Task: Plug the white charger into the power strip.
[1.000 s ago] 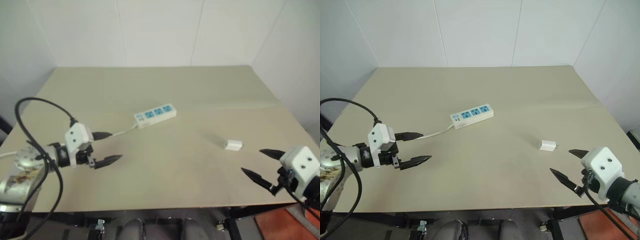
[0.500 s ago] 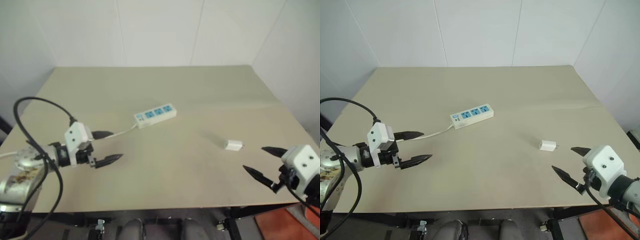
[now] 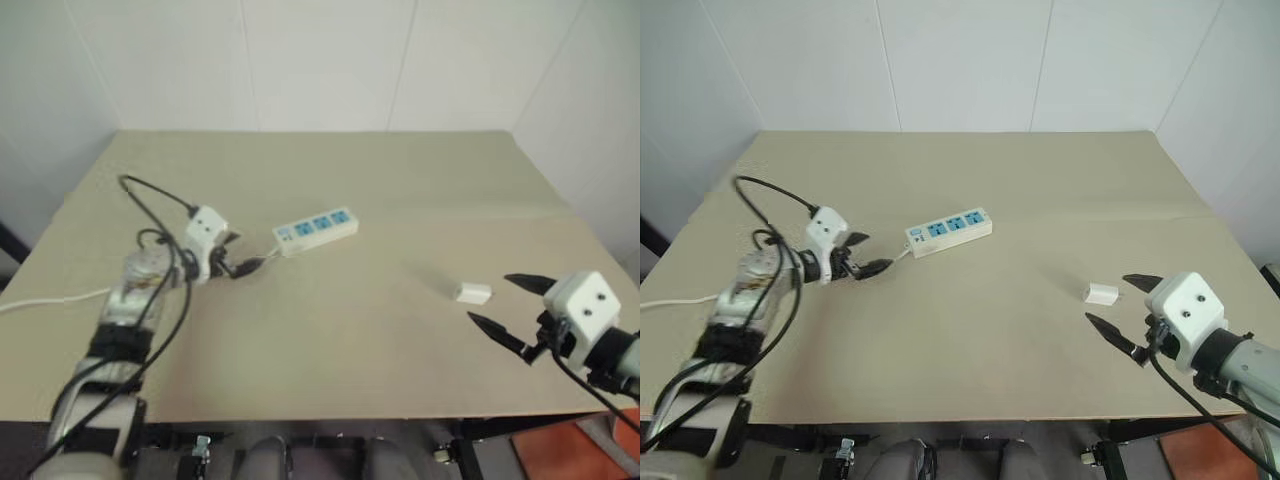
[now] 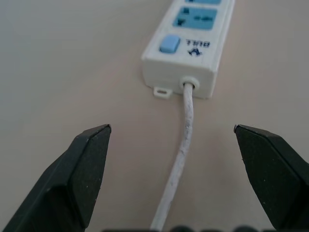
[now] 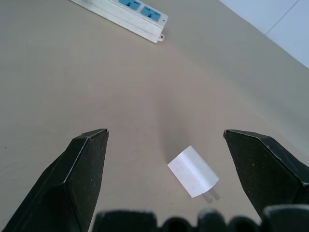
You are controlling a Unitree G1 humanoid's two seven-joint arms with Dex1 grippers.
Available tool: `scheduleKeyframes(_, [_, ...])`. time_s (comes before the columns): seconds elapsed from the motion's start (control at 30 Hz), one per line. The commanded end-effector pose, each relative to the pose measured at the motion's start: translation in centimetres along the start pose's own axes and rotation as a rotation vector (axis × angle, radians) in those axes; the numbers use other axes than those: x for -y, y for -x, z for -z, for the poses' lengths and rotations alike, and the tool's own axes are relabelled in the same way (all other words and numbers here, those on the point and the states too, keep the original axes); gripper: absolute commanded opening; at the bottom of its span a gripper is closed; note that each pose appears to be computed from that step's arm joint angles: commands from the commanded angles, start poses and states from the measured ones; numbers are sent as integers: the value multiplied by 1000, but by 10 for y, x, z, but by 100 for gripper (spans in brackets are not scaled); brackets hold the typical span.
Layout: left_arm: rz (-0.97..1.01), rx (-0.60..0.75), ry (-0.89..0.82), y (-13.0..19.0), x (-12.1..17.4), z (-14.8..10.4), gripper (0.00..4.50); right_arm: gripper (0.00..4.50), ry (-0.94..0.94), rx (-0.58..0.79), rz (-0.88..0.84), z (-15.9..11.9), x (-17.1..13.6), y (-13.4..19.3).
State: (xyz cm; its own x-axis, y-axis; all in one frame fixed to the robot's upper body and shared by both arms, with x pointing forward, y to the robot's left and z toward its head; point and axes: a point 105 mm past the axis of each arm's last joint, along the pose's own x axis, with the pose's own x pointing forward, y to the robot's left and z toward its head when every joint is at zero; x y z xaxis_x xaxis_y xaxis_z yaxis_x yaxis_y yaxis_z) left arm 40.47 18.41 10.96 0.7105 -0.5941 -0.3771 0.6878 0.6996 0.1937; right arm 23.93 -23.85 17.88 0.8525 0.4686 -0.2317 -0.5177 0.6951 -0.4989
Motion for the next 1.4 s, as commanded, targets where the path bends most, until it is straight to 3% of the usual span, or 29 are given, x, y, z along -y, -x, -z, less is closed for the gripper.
scheduleKeyframes(0.03, [2, -20, -59, -12, -3, 0, 446, 450, 38, 37, 25, -13, 0, 3])
scheduleKeyframes(0.07, [10, -25, -55, -16, -2, 2, 446, 450, 38, 40, 28, -14, 0, 4])
scheduleKeyframes(0.17, [26, -50, -50, -26, 2, 8, 390, 450, 39, 47, 35, -17, 0, 5])
scheduleKeyframes(0.57, [156, 31, -85, -16, 27, 18, 13, 450, 40, 49, 54, -19, 0, 8])
scheduleKeyframes(0.6, [182, 43, -96, -11, 33, 18, 6, 450, 39, 50, 51, -19, 0, 8])
scheduleKeyframes(0.9, [336, 111, -64, 65, 93, 22, 6, 450, 40, 48, 22, -18, -1, 5])
scheduleKeyframes(1.03, [343, 107, -44, 74, 100, 25, 118, 450, 46, 48, 17, -18, 2, 3])
scheduleKeyframes(1.27, [402, 240, -25, 102, 88, -18, 340, 450, 53, 48, 17, -19, 4, 3])
scheduleKeyframes(1.37, [346, 326, -69, 91, 80, -35, 437, 450, 49, 58, 24, -20, 3, 3])
scheduleKeyframes(1.4, [302, 362, -93, 82, 78, -39, 444, 450, 49, 60, 26, -21, 3, 3])
